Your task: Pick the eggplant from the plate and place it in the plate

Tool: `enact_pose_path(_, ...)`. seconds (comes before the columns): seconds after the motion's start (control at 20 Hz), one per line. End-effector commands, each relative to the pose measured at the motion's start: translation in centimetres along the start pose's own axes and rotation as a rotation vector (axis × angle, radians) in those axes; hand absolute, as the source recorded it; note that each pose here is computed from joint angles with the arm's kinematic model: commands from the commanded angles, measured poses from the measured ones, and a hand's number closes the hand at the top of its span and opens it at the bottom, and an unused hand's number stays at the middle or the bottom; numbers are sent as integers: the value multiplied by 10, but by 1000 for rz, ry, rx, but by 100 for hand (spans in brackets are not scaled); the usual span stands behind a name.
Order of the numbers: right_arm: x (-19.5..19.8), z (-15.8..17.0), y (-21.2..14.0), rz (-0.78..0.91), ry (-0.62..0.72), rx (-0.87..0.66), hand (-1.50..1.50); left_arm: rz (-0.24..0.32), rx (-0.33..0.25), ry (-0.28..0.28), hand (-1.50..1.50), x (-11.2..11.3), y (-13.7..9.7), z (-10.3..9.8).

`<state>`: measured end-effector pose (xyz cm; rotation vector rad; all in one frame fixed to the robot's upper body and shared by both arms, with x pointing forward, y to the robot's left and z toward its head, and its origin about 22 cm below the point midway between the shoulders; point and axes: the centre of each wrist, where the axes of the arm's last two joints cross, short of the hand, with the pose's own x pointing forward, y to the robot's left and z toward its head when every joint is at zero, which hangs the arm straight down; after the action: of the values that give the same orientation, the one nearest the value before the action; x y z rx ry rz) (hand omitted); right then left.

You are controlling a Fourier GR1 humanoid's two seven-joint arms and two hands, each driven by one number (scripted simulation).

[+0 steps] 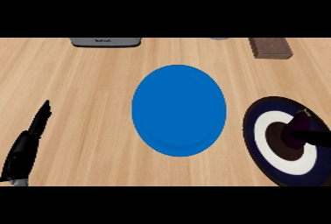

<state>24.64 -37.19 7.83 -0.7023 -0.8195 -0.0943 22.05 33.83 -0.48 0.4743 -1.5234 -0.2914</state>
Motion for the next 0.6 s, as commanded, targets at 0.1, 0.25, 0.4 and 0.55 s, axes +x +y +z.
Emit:
enact_pose_path(0.1,-16,-18,24,18,43,61,-150,8,-13,16,0,0,4,5)
enact_pose_path(0.25,-9,-31,15,34,51,45,-150,15,-8,5,0,2,-12,14)
enact_pose_path(0.4,-25,-35,32,22,31,46,-150,-5,6,2,0,-3,7,13)
enact_pose_path(0.55,-38,-32,31,17,19,47,-150,-2,1,4,0,8,-13,1)
